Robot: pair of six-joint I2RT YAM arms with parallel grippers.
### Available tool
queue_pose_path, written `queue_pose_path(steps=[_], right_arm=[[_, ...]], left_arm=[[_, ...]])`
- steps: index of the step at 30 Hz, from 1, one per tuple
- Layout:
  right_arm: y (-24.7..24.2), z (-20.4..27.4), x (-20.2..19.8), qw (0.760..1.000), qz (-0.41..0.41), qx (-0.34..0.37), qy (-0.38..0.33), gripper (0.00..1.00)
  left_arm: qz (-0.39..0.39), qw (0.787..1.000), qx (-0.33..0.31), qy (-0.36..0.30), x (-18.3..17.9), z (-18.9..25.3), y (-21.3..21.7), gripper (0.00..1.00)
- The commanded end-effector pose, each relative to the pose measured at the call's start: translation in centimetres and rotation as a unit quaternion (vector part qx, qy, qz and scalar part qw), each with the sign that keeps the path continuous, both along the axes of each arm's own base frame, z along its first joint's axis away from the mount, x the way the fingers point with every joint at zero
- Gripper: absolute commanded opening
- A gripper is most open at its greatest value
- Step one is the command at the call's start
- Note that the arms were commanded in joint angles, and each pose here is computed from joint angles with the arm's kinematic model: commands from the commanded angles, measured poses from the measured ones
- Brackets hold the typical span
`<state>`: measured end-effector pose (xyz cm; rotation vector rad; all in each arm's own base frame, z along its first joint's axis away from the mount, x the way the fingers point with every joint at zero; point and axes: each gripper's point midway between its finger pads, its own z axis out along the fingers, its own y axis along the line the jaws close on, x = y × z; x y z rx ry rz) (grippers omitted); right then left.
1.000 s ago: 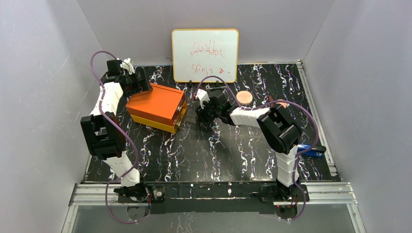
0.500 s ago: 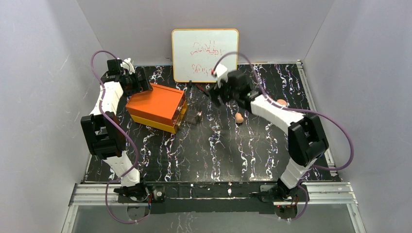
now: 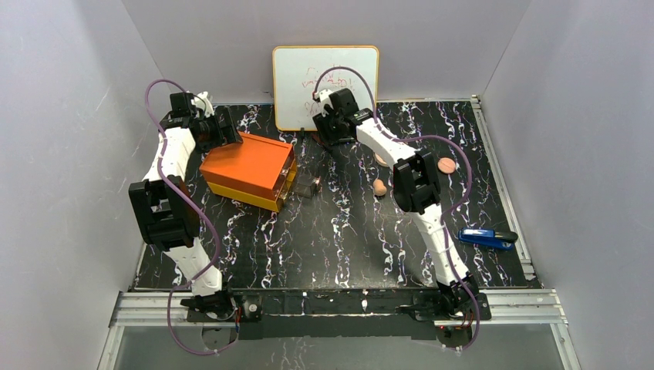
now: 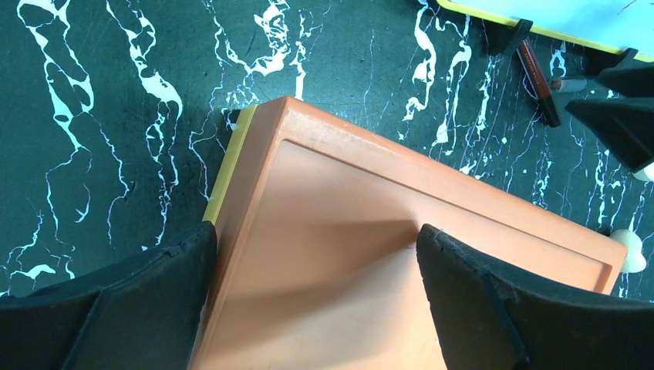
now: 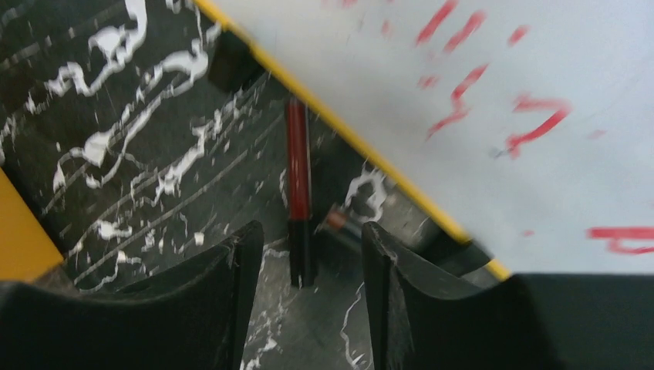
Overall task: Organize the makeup
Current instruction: Pick up the lipstick at the center of the board.
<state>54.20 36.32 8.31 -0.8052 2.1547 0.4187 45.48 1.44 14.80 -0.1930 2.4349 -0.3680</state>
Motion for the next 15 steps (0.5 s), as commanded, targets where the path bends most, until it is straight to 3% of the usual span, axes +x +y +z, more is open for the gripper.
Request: queue_pose_path(steps=[1,15], right_arm=[[0.9,3.5,-0.9,0.999,0.013,0.035,-0.011,0.56],[-0.1,-2.1,-3.6,0.999,0.02,0.004,0.039,0.44]], left_arm=[[-0.019,0.995,0.001,0.1,-3.1,-4.8,-1.1,0.96],[-0.019,0.995,0.006,0.101,-3.7,-5.4,-1.0,0.96]])
